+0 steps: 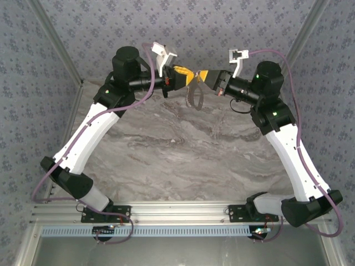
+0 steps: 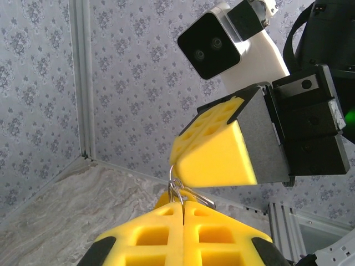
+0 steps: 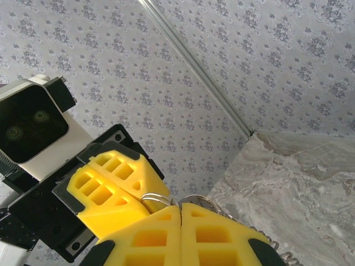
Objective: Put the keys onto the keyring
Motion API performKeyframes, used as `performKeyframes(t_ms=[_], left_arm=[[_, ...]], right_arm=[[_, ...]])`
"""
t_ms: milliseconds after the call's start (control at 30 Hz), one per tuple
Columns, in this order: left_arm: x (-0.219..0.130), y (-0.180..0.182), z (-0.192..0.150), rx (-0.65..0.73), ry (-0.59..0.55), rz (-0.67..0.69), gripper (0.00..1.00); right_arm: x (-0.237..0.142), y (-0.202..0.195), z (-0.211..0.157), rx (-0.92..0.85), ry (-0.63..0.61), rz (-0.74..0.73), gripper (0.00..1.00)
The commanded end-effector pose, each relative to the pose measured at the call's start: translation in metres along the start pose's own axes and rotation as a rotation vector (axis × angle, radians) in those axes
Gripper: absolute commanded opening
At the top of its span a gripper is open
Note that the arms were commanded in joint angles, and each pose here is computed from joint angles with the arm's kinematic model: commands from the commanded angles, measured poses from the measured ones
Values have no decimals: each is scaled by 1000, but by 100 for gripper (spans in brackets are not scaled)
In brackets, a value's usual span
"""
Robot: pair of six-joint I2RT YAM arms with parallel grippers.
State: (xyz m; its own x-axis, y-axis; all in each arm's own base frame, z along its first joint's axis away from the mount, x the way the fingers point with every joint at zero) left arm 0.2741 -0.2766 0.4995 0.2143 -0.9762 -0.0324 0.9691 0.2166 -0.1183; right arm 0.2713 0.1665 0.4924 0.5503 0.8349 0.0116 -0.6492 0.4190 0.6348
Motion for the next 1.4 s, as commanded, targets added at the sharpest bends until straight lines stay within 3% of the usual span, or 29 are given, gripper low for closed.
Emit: performKeyframes(t_ms=[0,600,700,1000,1167,1367], left_arm=[[-13,-23,23,67,-77,-42,0],[-15,-18,30,70,-166,11,0],[-14,-17,31,77,-175,14,0],[-10,-15,33,72,-189,1,0],[-6,-11,35,48,-209,-22,0],[-1,-6,38,-3,-235,-61,0]], right_arm=[[-8,1,4,-4,-27,-5,0],[4,-3,-14,108,98,167,0],[-2,-7,-18,128,101,181,9],[-42,-20,15,133,-105,157,33],[-40,-13,36,87,-218,215,44],[-27,-4,45,67,-262,309,49]])
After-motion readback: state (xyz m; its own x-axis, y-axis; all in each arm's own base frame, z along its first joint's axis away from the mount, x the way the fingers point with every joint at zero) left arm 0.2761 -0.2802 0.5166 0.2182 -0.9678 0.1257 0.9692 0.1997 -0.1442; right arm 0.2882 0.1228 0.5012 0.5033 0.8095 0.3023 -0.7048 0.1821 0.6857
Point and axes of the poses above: each hand's point on the last joint's axis, 136 mm out from that joint toward the fingers, its own x axis out along the fingers, its own y axis along the line the jaws close on, z = x × y, the point moved 7 cm from there along -x, back along the fingers, and after that the axes turned 2 degrees about x, right-handed, at the moved point
